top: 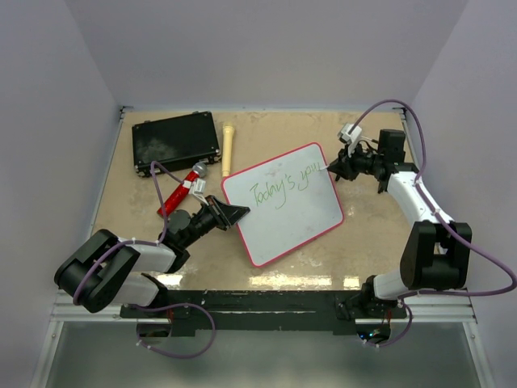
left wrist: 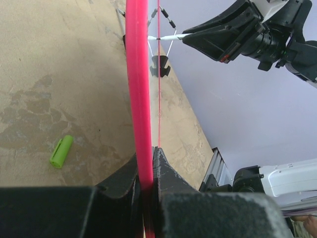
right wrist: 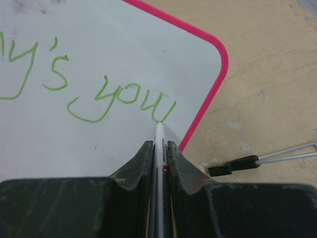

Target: Write a sentence on the whiteboard

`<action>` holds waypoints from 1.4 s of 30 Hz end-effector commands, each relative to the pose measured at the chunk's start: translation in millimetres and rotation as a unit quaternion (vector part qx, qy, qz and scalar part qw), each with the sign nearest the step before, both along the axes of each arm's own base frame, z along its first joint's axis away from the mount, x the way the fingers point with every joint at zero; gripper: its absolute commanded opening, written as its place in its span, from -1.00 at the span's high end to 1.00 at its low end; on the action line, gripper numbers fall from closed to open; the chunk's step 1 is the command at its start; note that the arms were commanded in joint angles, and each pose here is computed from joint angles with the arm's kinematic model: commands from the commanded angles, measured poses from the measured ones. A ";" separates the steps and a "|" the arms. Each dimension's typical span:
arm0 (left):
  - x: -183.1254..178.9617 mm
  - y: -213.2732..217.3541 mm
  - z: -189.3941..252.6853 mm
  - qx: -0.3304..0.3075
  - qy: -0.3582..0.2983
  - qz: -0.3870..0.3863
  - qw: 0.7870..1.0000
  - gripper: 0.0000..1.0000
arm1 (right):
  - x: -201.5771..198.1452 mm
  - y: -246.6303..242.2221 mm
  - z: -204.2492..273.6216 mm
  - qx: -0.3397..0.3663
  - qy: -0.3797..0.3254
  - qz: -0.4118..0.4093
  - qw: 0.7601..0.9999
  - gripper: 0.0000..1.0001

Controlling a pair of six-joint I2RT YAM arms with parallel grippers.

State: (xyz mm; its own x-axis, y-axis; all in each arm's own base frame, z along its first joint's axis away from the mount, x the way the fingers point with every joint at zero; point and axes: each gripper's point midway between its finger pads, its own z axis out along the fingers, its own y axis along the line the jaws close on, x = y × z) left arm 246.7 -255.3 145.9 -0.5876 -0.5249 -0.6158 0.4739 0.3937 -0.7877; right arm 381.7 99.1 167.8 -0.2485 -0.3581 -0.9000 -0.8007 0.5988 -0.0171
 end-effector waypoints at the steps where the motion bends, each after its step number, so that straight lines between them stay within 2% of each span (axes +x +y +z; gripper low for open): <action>1: 0.1 -7.3 21.4 0.007 -0.073 -0.021 0.997 1.00 | -8.1 -0.9 3.6 -0.020 -0.006 0.011 1.000 1.00; 11: 0.7 -7.4 21.4 0.006 -0.073 -0.020 0.997 1.00 | 15.9 1.0 27.7 0.006 -0.040 -0.013 0.999 1.00; 20: 0.5 -7.0 21.2 0.006 -0.071 -0.019 0.997 1.00 | 38.4 -11.0 52.4 0.010 -0.074 -0.070 0.995 1.00; 23: 1.1 -5.5 20.1 0.007 -0.068 -0.014 0.998 1.00 | 20.2 -2.3 65.8 0.018 -0.077 -0.038 0.996 1.00; 29: 7.7 0.6 21.5 -0.005 -0.057 0.015 0.998 1.00 | -42.7 27.9 99.4 0.057 -0.092 0.076 0.991 1.00; 36: 26.2 13.2 37.5 -0.033 -0.054 0.079 0.995 1.00 | -86.8 74.0 101.4 0.070 -0.074 0.166 0.981 1.00; 42: 42.9 23.2 41.5 -0.030 -0.051 0.129 0.990 1.00 | -118.2 111.8 100.3 0.071 -0.080 0.242 0.964 1.00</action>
